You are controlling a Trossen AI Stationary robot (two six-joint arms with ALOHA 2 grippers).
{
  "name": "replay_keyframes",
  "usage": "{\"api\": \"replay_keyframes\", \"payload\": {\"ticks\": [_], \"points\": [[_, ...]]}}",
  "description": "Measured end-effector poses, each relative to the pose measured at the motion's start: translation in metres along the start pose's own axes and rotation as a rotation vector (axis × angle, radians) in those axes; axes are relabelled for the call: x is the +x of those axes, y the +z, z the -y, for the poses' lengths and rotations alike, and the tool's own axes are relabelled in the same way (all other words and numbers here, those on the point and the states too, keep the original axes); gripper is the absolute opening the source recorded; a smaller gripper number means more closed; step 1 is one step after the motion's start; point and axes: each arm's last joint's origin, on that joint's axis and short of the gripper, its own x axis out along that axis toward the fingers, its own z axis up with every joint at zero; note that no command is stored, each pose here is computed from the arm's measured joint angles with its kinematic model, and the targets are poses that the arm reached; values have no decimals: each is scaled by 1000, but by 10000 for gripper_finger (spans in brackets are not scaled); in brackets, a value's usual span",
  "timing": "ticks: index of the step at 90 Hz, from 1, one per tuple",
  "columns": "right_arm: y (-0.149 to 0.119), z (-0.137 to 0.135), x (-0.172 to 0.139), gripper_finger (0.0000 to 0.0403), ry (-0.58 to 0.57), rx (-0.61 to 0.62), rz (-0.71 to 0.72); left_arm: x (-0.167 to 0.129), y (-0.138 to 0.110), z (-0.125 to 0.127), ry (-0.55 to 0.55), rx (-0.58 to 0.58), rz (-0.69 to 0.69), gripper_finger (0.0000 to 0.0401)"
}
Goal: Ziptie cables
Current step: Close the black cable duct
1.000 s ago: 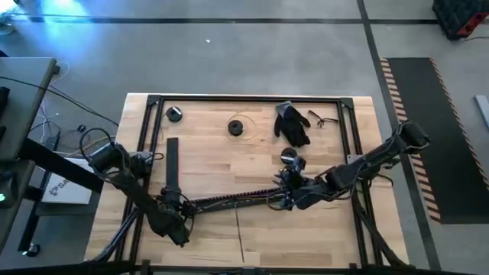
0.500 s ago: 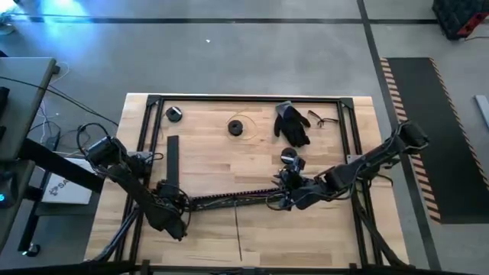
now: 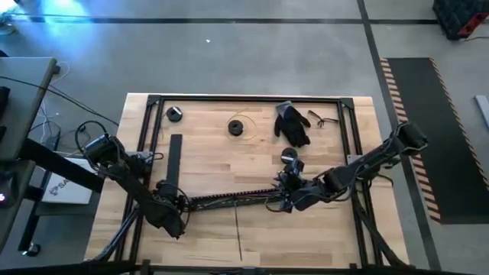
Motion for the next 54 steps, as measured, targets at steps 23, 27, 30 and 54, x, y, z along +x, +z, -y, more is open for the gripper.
{"api": "replay_keyframes", "payload": {"ticks": [23, 27, 30, 54], "points": [[1, -1, 0, 71, 10, 4, 8, 15, 3, -6, -69, 8, 97, 274], [1, -1, 0, 71, 12, 4, 7, 20, 2, -9, -97, 9, 121, 261], [1, -1, 0, 71, 15, 4, 5, 23, 3, -10, -116, 8, 137, 249], [1, -1, 0, 71, 18, -5, 4, 24, 4, -12, -100, 26, 156, 204]]}}
